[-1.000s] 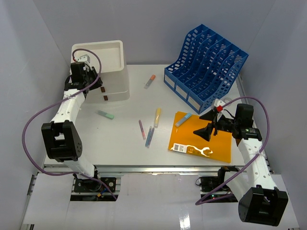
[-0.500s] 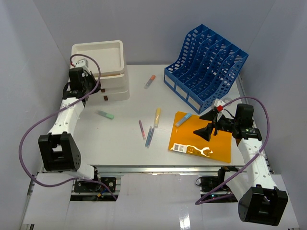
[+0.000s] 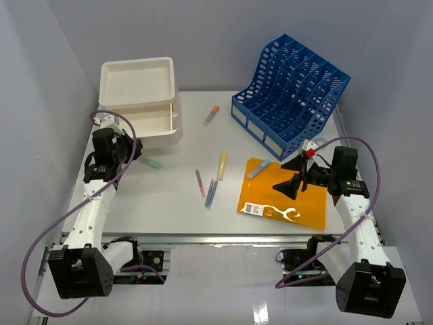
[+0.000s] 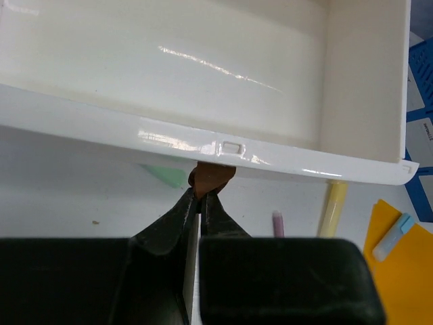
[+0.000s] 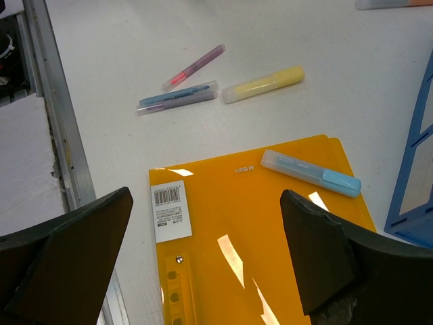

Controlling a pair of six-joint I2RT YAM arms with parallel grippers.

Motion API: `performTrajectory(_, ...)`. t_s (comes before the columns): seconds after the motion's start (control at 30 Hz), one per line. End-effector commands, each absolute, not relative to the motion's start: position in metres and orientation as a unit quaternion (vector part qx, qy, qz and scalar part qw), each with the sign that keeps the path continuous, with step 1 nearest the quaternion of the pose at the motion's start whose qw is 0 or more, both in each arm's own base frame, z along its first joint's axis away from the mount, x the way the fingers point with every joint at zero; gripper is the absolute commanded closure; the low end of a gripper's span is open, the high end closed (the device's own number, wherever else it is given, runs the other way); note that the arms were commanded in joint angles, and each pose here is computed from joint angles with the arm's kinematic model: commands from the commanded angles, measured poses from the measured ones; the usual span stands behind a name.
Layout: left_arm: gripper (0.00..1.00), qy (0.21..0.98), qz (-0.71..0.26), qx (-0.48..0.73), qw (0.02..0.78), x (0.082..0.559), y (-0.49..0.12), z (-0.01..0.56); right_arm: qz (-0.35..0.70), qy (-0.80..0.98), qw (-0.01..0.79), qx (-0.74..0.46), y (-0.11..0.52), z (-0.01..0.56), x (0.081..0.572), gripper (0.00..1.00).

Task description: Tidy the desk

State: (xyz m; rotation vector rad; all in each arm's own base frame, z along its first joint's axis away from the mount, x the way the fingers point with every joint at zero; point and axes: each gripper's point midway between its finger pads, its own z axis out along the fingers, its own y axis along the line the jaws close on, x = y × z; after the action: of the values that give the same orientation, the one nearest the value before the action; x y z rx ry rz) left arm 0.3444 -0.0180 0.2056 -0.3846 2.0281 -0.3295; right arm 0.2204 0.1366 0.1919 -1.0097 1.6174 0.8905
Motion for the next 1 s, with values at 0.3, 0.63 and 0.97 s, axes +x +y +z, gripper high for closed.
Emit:
performTrajectory(0.3,0.11,0.822,-0.197,-0.155,0.511,0.327,-0.038,0.228,0.38,0.659,0.495,-0.419,0.139,0.19,0.216,0.03)
performTrajectory(0.63,0.21,0.751,-0.284,-0.407,0.435,0.265,-0.042,0.183,0.38,0.66,0.495,-0.419,0.139,0.189,0.216,0.03)
performTrajectory(0.97,0.28,0.725,-0.257,-0.564,0.301,0.276,-0.038,0.099,0.379,0.659,0.497,-0.419,0.139,0.191,0.216,0.03)
